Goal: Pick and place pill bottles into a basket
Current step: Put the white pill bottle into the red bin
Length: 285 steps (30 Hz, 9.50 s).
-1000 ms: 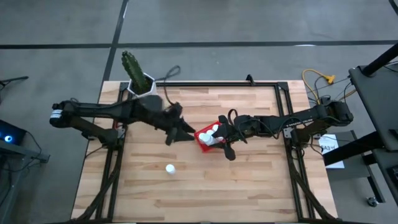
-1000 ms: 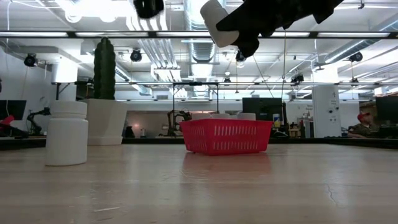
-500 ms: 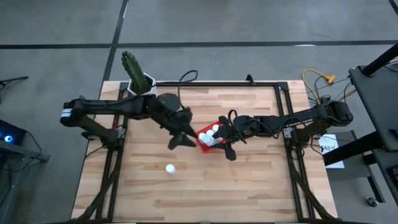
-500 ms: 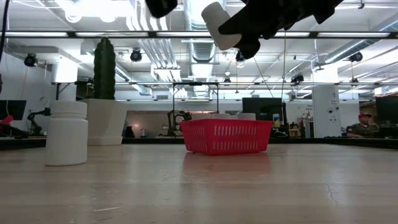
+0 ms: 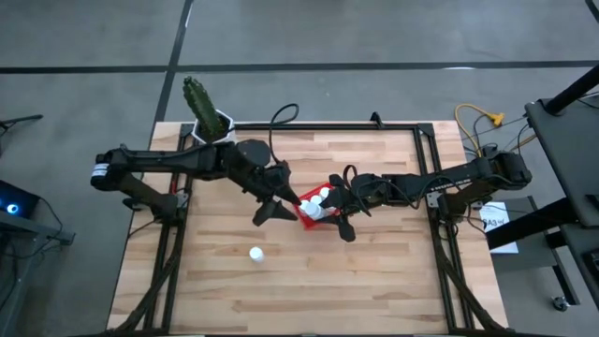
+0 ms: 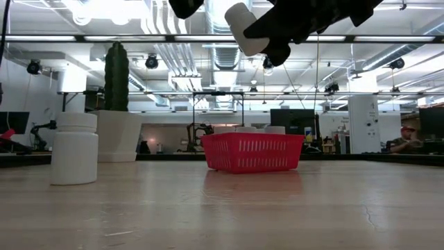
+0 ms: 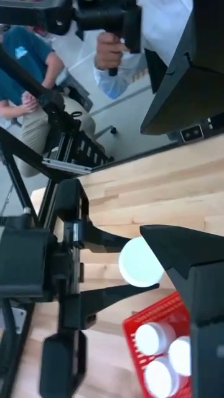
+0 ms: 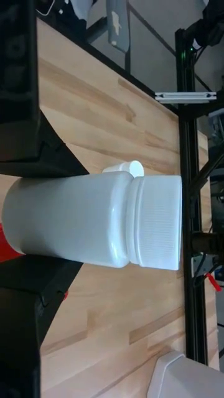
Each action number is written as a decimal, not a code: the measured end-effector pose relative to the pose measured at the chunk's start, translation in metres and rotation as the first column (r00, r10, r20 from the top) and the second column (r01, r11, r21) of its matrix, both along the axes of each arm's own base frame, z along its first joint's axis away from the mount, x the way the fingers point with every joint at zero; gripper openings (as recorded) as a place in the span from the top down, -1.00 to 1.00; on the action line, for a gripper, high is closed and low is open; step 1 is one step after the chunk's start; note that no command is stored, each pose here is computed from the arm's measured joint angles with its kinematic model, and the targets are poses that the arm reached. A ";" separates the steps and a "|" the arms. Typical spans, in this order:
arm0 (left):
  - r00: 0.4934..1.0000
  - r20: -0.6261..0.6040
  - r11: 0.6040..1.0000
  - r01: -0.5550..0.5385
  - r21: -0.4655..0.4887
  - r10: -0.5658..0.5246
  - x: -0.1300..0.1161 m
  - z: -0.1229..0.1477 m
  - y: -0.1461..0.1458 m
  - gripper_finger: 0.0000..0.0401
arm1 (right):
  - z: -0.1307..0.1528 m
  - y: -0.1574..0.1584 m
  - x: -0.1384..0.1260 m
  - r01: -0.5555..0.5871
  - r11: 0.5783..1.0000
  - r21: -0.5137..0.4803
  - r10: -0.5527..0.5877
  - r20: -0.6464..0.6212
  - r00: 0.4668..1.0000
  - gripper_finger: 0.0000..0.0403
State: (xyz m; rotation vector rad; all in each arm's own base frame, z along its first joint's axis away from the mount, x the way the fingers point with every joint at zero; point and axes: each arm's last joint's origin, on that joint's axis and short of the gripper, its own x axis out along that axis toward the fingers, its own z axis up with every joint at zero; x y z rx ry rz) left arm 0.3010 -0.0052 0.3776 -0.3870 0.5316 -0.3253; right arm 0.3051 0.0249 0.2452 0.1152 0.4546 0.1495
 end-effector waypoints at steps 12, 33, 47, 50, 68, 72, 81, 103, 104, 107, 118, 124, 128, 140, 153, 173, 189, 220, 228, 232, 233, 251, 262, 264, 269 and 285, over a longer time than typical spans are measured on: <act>1.000 0.000 0.999 0.026 0.019 -0.026 -0.001 -0.001 0.000 -0.15 | 0.000 0.000 0.000 0.001 1.000 0.002 -0.001 -0.001 1.000 0.30; 0.961 -0.247 0.990 -0.102 0.101 0.124 0.006 -0.018 0.013 -0.57 | 0.000 0.000 0.000 0.006 1.000 0.011 -0.006 -0.002 1.000 0.31; 0.959 -0.269 0.988 -0.057 0.141 0.093 0.040 -0.010 0.016 -0.57 | -0.001 0.000 0.000 0.004 1.000 0.008 -0.004 -0.011 1.000 0.31; 0.960 -0.258 0.983 -0.060 0.174 0.104 0.040 -0.009 0.017 -0.57 | -0.001 0.000 -0.001 0.004 1.000 0.008 -0.004 -0.013 1.000 0.31; 0.951 -0.275 0.931 -0.035 0.363 0.142 0.051 -0.026 0.011 -0.57 | -0.003 -0.004 -0.001 0.018 1.000 0.011 -0.018 -0.030 0.999 0.32; 0.954 -0.261 0.923 -0.036 0.384 0.146 0.050 -0.021 0.006 -0.57 | -0.002 -0.004 -0.001 0.021 1.000 0.013 -0.021 -0.023 1.000 0.32; 0.962 -0.238 0.923 -0.031 0.384 0.132 0.050 -0.014 -0.002 -0.57 | -0.002 -0.004 -0.001 0.022 1.000 0.014 -0.022 -0.022 1.000 0.32; 0.957 -0.248 0.901 -0.028 0.434 0.149 0.065 -0.024 -0.001 -0.57 | -0.002 -0.004 -0.001 0.023 1.000 0.017 -0.022 -0.026 0.999 0.32; 0.958 -0.247 0.900 -0.028 0.434 0.149 0.066 -0.024 -0.001 -0.57 | -0.002 -0.004 -0.001 0.023 1.000 0.016 -0.022 -0.027 0.999 0.32; 0.958 -0.246 0.901 -0.029 0.434 0.149 0.066 -0.024 -0.001 -0.57 | -0.002 -0.004 -0.001 0.023 1.000 0.016 -0.022 -0.027 0.999 0.32; 0.959 -0.240 0.901 -0.031 0.432 0.148 0.067 -0.026 -0.002 -0.57 | -0.002 -0.004 -0.001 0.023 1.000 0.016 -0.022 -0.027 0.999 0.32; 0.961 -0.235 0.902 -0.034 0.431 0.149 0.067 -0.026 -0.002 -0.57 | -0.002 -0.004 -0.001 0.023 1.000 0.016 -0.022 -0.027 0.999 0.32; 0.961 -0.235 0.902 -0.035 0.430 0.149 0.069 -0.028 -0.002 -0.57 | -0.002 -0.004 -0.001 0.023 1.000 0.016 -0.022 -0.027 0.999 0.32; 0.956 -0.262 0.909 -0.010 0.416 0.131 0.077 -0.038 -0.003 -0.53 | -0.003 -0.004 -0.001 0.023 1.000 0.016 -0.022 -0.032 0.999 0.32; 0.959 -0.255 0.914 -0.008 0.406 0.122 0.076 -0.035 -0.003 -0.05 | -0.003 -0.004 -0.001 0.026 1.000 0.015 -0.025 -0.034 0.999 0.32; 0.955 -0.282 0.923 0.019 0.385 0.098 0.075 -0.037 -0.004 0.29 | -0.002 -0.004 0.000 0.021 1.000 0.016 -0.020 -0.021 1.000 0.03; 0.946 -0.310 0.923 0.031 0.385 0.097 0.072 -0.038 -0.004 0.29 | -0.001 -0.004 0.000 0.036 0.998 0.049 -0.035 -0.024 0.999 -0.36; 0.916 -0.384 0.904 0.064 0.424 0.115 0.079 -0.058 0.009 0.29 | 0.084 -0.020 -0.088 0.371 0.924 -0.097 -0.345 0.213 0.914 -0.20; 0.915 -0.399 0.873 0.140 0.468 0.067 0.093 -0.072 0.011 0.29 | 0.089 -0.021 -0.103 0.381 0.919 -0.100 -0.355 0.212 0.910 -0.17; 0.918 -0.394 0.856 0.171 0.488 0.041 0.096 -0.076 0.011 0.29 | 0.085 -0.022 -0.105 0.377 0.919 -0.118 -0.355 0.175 0.919 -0.15; 0.919 -0.394 0.851 0.180 0.494 0.034 0.096 -0.076 0.011 0.29 | 0.085 -0.022 -0.105 0.377 0.919 -0.119 -0.355 0.169 0.919 -0.15; 0.872 -0.409 0.435 0.490 0.756 -0.270 0.097 -0.078 0.013 0.29 | 0.082 -0.022 -0.104 0.370 0.918 -0.141 -0.350 0.148 0.925 -0.12; 0.872 -0.401 0.425 0.488 0.762 -0.281 0.102 -0.082 0.014 0.29 | 0.081 -0.022 -0.104 0.368 0.918 -0.147 -0.350 0.134 0.927 -0.12; 0.862 -0.420 0.423 0.505 0.752 -0.284 0.105 -0.089 0.014 0.29 | 0.080 -0.021 -0.105 0.366 0.919 -0.148 -0.349 0.131 0.928 -0.12; 0.845 -0.448 0.388 0.533 0.752 -0.292 0.109 -0.099 0.011 0.29 | 0.080 -0.021 -0.105 0.368 0.919 -0.143 -0.352 0.128 0.927 -0.11; 0.843 -0.442 0.371 0.534 0.760 -0.306 0.110 -0.098 0.011 0.29 | 0.079 -0.022 -0.105 0.370 0.919 -0.139 -0.355 0.121 0.927 -0.11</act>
